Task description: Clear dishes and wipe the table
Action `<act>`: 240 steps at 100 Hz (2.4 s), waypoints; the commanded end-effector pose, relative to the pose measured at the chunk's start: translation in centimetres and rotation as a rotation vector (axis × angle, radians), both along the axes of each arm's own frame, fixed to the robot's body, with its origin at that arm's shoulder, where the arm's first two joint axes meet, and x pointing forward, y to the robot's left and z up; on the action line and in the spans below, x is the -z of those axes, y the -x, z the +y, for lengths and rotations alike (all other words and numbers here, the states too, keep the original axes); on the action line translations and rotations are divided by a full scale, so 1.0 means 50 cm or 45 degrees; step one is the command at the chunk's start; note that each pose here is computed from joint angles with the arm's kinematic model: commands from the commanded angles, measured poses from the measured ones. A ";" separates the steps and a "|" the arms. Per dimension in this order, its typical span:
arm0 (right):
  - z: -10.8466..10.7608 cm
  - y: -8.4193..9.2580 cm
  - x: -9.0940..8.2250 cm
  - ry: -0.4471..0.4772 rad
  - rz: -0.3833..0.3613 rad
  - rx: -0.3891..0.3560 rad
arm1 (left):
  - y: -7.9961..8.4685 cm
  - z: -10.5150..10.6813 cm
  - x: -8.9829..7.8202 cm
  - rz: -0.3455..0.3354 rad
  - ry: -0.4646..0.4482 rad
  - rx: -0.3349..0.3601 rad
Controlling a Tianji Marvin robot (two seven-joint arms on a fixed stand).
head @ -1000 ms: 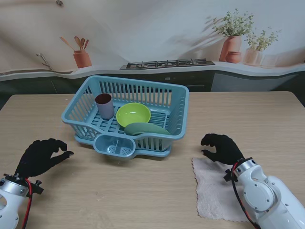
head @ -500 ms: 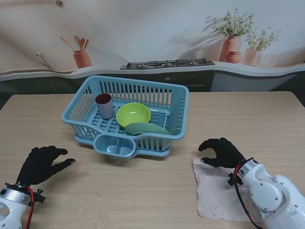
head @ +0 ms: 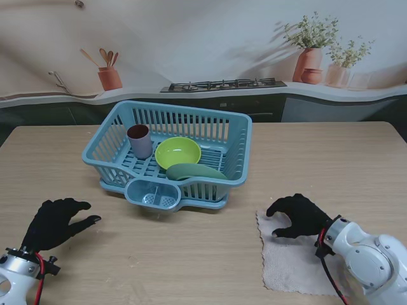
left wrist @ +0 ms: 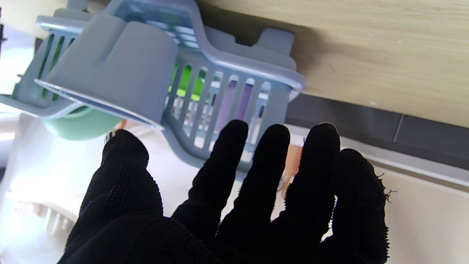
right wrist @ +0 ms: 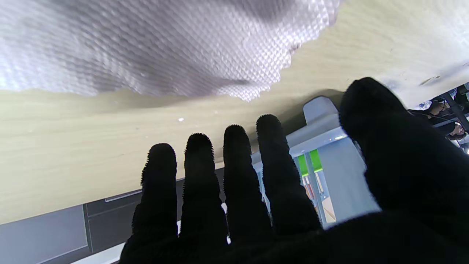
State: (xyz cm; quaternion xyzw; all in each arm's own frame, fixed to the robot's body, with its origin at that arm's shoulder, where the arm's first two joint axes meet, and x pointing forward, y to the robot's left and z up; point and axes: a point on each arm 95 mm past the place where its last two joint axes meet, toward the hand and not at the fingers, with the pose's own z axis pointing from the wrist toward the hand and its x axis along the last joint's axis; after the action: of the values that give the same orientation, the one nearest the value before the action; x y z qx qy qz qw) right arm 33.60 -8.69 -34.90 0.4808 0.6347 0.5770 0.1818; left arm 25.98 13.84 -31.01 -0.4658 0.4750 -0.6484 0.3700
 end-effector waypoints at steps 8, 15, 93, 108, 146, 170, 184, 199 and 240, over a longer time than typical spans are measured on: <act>-0.005 0.022 0.029 0.053 0.074 -0.013 | 0.007 -0.006 0.002 0.014 0.004 -0.001; -0.006 0.029 0.041 0.067 0.095 -0.011 | 0.009 -0.006 0.001 0.010 0.003 -0.002; -0.006 0.061 0.130 0.322 0.224 -0.121 | 0.011 -0.008 0.001 0.024 0.007 -0.006; 0.003 0.060 0.151 0.348 0.195 -0.116 | 0.010 -0.010 0.001 0.030 0.011 -0.005; 0.018 0.015 0.171 0.367 0.038 -0.042 | 0.011 -0.011 0.001 0.027 0.018 -0.010; 0.019 -0.058 0.159 0.371 -0.058 0.099 | 0.012 -0.011 0.000 0.032 0.019 -0.009; 0.034 -0.105 0.151 0.378 -0.096 0.153 | 0.014 -0.011 0.000 0.028 0.025 -0.011; 0.052 -0.146 0.143 0.392 -0.116 0.188 | 0.016 -0.008 0.001 0.018 0.025 -0.017; 0.023 -0.088 0.153 0.365 -0.067 0.189 | 0.019 -0.008 0.000 0.021 0.042 -0.022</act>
State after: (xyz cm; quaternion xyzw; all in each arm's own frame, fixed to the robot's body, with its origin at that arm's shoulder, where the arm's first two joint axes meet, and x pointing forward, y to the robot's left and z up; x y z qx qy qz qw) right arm 40.96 -6.57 -38.88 0.4526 0.6429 0.5162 0.3396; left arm 25.21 13.62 -30.98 -0.4782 0.4616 -0.6504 0.3677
